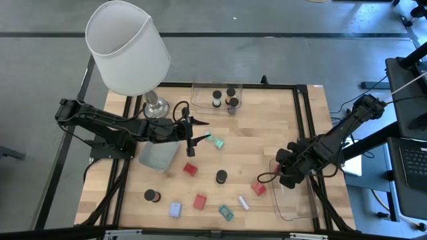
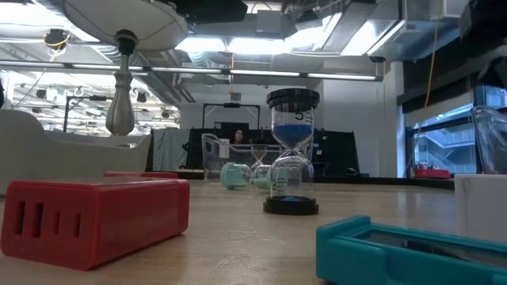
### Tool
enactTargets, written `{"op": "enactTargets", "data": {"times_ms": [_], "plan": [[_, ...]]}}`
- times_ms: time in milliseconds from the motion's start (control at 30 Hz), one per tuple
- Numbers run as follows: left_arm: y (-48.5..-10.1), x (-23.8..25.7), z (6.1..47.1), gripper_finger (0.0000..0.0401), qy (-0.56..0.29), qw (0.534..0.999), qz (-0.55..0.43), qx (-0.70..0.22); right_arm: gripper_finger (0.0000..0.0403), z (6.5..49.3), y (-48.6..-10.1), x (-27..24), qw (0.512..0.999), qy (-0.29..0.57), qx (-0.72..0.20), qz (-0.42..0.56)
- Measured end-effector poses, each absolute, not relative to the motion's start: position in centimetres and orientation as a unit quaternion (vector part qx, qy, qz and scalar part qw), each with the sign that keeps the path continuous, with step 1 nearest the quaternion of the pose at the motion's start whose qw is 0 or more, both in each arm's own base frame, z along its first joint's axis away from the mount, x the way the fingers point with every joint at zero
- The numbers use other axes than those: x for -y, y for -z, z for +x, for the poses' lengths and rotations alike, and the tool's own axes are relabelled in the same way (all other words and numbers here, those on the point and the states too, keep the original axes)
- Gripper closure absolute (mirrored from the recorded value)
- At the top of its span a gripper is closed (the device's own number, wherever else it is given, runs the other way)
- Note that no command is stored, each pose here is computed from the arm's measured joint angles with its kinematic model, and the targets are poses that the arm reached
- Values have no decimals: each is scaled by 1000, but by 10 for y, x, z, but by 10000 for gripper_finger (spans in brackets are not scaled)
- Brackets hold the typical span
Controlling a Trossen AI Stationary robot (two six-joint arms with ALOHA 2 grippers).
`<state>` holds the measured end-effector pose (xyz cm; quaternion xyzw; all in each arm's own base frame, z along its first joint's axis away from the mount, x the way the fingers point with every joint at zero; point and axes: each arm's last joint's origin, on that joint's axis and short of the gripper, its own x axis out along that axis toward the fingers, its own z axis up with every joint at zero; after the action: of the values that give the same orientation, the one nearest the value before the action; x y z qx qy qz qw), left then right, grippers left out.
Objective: Pick & Place Office items
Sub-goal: Put the red digital timer into the bottom transparent bin
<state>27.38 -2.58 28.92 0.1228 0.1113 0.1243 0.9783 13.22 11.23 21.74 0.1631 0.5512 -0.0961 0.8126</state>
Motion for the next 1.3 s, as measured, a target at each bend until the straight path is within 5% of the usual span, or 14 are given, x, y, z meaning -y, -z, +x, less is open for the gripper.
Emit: {"op": "enactTargets", "data": {"times_ms": [1033, 1300], "plan": [[-289, 26, 274, 203, -124, 978, 123, -111, 325, 134, -176, -117, 801, 125, -563, 159], [-289, 26, 274, 203, -124, 978, 123, -111, 284, 134, -177, -117, 801, 124, -562, 161]]}}
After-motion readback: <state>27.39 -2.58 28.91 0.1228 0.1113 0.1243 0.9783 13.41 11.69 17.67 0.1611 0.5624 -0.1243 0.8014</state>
